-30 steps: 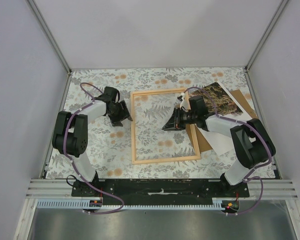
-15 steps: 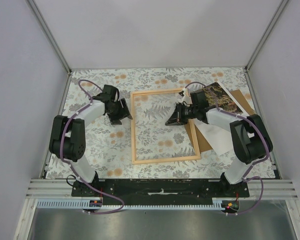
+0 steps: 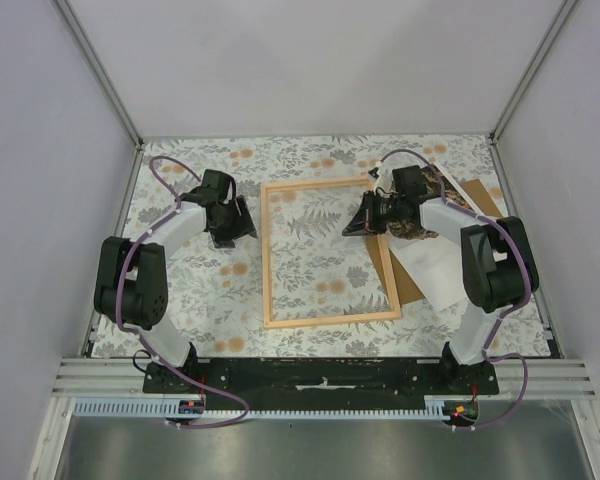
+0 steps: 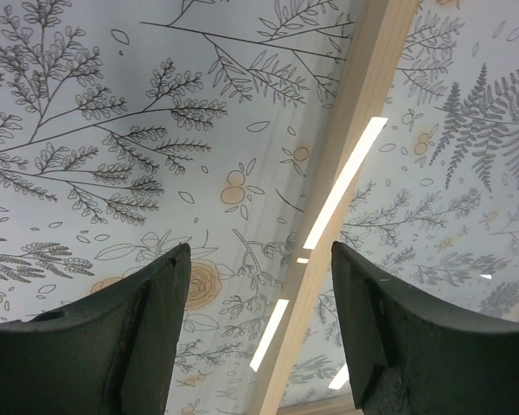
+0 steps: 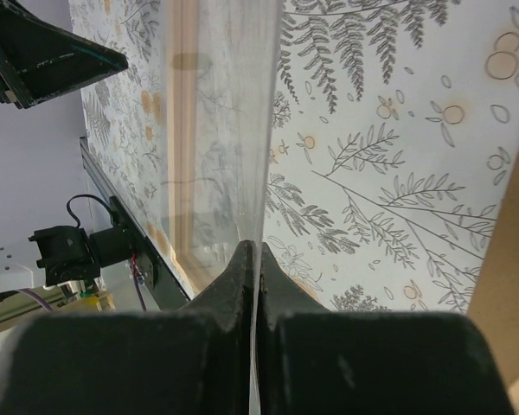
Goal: Put the photo into the frame
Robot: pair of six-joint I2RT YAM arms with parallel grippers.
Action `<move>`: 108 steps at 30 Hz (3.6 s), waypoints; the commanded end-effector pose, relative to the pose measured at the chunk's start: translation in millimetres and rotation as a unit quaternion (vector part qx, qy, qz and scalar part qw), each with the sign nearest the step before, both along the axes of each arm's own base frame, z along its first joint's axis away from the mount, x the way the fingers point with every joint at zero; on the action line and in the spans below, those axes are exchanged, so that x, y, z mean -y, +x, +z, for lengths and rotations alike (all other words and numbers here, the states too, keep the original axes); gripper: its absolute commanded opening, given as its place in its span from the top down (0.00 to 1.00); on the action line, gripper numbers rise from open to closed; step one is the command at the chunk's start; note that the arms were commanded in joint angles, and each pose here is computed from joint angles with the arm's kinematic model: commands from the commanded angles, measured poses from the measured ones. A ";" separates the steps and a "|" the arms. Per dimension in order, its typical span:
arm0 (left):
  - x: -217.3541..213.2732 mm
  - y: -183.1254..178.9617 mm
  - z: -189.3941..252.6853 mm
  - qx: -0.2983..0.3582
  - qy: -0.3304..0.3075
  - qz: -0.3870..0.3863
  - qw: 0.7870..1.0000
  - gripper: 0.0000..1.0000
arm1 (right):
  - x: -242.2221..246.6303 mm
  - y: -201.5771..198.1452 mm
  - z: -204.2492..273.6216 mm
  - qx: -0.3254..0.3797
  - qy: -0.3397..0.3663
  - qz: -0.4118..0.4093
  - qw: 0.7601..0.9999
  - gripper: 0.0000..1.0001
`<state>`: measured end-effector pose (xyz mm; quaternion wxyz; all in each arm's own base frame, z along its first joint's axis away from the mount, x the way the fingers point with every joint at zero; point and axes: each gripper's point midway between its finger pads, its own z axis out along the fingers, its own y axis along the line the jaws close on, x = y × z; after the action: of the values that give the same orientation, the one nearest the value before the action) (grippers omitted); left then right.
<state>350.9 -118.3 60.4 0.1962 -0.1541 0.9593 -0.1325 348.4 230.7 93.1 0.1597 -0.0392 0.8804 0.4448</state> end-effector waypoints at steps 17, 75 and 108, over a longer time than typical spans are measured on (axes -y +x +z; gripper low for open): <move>-12.4 -10.2 -20.6 -0.011 0.017 -0.013 1.000 0.28 | 16.4 10.0 15.8 0.005 0.038 0.034 0.999 1.00; 15.0 -16.5 -26.4 -0.021 -0.045 -0.039 0.998 0.32 | 39.1 16.6 -5.9 -0.035 0.014 0.034 0.999 1.00; 48.2 -38.1 -36.7 -0.048 -0.098 -0.066 0.992 0.62 | 33.6 11.4 -10.6 -0.044 0.002 0.034 0.998 1.00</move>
<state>313.3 -159.3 27.3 0.1345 -0.1170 0.9585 -0.2223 361.8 193.6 81.7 0.1097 -0.0463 0.8850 0.4501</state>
